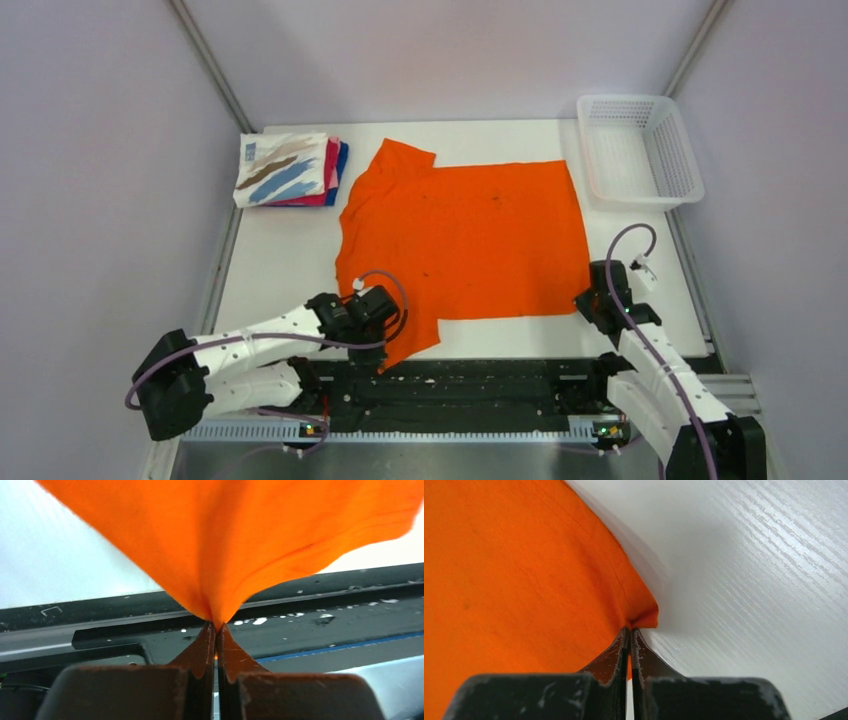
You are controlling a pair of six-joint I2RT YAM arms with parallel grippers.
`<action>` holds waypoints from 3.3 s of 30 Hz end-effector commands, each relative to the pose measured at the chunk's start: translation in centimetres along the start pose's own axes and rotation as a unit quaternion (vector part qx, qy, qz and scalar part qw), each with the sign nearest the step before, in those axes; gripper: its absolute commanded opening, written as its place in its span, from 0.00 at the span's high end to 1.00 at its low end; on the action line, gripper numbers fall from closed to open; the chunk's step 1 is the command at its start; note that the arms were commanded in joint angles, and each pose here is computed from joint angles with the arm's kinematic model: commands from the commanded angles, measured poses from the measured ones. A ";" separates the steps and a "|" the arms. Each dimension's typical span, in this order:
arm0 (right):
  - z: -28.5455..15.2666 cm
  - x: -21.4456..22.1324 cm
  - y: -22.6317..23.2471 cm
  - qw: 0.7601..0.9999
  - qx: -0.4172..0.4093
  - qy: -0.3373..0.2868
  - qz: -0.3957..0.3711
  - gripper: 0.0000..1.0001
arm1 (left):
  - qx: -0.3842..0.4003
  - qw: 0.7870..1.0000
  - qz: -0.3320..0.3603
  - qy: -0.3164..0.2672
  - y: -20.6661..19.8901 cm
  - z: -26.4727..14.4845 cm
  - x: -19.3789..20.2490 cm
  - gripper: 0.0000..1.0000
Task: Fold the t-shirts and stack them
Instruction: Grab the side of the flattened tshirt closest away from the robot with both arms, then fold the flattened tshirt in 1/3 of the way
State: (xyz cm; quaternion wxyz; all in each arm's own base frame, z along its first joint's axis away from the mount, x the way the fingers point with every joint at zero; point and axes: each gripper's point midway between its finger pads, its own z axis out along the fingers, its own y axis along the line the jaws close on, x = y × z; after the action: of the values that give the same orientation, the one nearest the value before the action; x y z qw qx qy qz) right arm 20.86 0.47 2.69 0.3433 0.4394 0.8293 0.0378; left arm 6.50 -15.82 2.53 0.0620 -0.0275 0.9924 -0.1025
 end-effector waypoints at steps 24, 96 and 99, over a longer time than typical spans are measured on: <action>-0.1 -9.8 13.5 0.996 -0.039 -0.038 -0.070 1.00 | 0.056 0.950 -0.029 -0.305 -4.8 -11.9 -28.1 1.00; -1.4 12.3 6.1 0.932 -0.128 0.140 -0.309 0.01 | 0.060 0.984 -0.132 -0.105 3.6 3.5 -14.4 0.01; -3.2 12.7 4.8 0.936 -0.134 0.151 -0.290 0.01 | 0.050 0.982 -0.147 -0.107 4.9 3.4 -11.9 0.01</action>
State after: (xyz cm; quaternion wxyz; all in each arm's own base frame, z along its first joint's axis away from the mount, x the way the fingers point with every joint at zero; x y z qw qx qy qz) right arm 23.95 15.85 3.27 0.3599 0.0857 0.9180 0.1430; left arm 25.83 -14.15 4.03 0.2461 -0.1308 0.9321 -0.2315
